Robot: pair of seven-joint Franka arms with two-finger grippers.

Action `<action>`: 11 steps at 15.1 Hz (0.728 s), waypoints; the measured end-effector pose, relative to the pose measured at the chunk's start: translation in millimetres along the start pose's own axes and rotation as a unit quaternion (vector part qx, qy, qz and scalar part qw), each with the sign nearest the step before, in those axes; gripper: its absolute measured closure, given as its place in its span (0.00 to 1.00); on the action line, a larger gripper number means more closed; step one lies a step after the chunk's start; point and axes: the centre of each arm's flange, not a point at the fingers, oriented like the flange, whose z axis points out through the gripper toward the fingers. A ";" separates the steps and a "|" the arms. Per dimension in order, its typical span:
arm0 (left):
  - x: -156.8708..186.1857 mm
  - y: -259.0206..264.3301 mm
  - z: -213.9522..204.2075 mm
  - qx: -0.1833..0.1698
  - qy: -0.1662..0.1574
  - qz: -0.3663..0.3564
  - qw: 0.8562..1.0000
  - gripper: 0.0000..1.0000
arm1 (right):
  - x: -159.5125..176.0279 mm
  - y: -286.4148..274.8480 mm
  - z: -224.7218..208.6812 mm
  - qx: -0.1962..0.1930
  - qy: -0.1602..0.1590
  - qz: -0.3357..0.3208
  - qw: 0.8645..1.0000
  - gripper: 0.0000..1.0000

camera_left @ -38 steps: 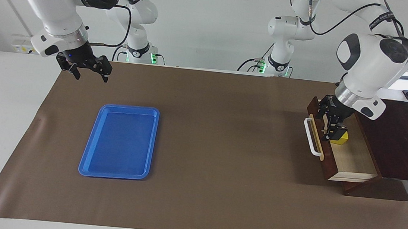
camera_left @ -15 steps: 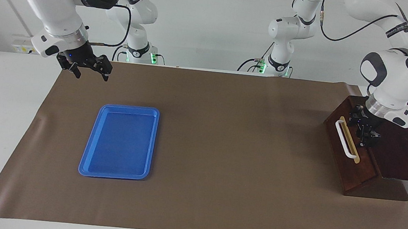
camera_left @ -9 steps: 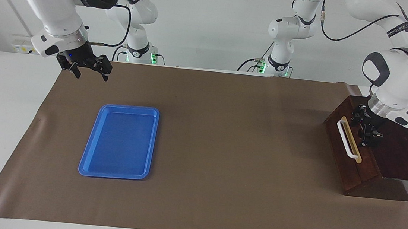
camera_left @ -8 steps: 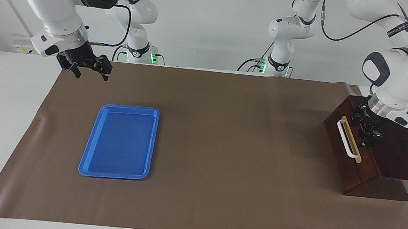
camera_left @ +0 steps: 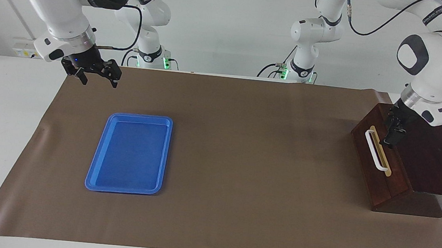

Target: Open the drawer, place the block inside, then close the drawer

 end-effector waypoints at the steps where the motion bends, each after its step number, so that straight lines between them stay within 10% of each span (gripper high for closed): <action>1: -14.4 5.2 -6.2 0.000 -0.008 0.041 0.999 0.00 | 0.0 0.0 0.0 0.000 0.000 0.000 1.000 0.00; 11: -37.6 -11.0 -41.0 0.024 -0.057 0.375 0.925 0.00 | 0.0 0.0 0.0 0.000 0.000 0.000 1.000 0.00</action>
